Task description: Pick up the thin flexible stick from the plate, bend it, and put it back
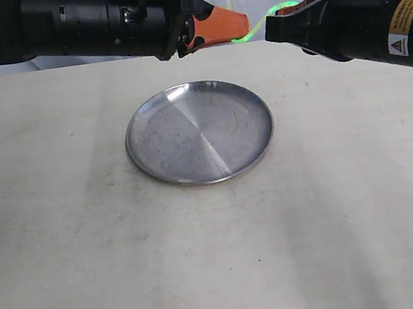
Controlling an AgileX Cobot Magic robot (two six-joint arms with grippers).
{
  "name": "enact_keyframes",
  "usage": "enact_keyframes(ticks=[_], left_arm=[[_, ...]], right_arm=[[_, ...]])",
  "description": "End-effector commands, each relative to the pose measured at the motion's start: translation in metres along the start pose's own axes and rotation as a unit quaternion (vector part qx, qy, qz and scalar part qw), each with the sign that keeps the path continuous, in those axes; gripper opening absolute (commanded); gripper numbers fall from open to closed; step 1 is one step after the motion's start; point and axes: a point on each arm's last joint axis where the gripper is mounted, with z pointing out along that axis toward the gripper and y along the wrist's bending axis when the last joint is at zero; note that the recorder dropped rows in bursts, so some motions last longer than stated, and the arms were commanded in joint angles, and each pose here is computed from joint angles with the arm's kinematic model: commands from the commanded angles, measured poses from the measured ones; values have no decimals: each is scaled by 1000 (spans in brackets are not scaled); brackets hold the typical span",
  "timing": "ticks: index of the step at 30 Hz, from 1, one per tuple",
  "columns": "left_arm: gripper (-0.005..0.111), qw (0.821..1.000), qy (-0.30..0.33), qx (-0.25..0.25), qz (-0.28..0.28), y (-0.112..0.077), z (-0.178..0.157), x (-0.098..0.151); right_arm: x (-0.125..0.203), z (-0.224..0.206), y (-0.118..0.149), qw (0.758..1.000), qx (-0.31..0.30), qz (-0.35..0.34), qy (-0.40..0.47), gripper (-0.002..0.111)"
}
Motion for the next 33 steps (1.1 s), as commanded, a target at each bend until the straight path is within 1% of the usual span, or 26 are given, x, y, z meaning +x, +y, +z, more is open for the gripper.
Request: enact_keyframes(ticks=[1,7,19,22,24,26,29,33], left_arm=[[0,998,37,42,19,-12,4,10],[0,998,35,49,21,-13,3,9],[0,998,33,48,24,-13,3,9],[0,998,33,49,23,-13,3,9],[0,998,32,47,23,-13,4,9],[0,998,33,41,25,-12,4,9],[0,998,36,40,28,-11,4,10],[0,998,37,29,31,-9,4,10]], right_arm=[[-1,2,3,1000,-5,20,-2,0],[17,18,13,999,-22,15,37,0],[33,34,9,997,-17,20,66,0],[35,37,9,997,-28,14,66,0],[39,40,20,996,-60,-9,67,0],[47,39,36,991,-92,-51,81,0],[53,37,49,982,-120,-107,95,0],[55,35,55,974,-151,-142,91,0]])
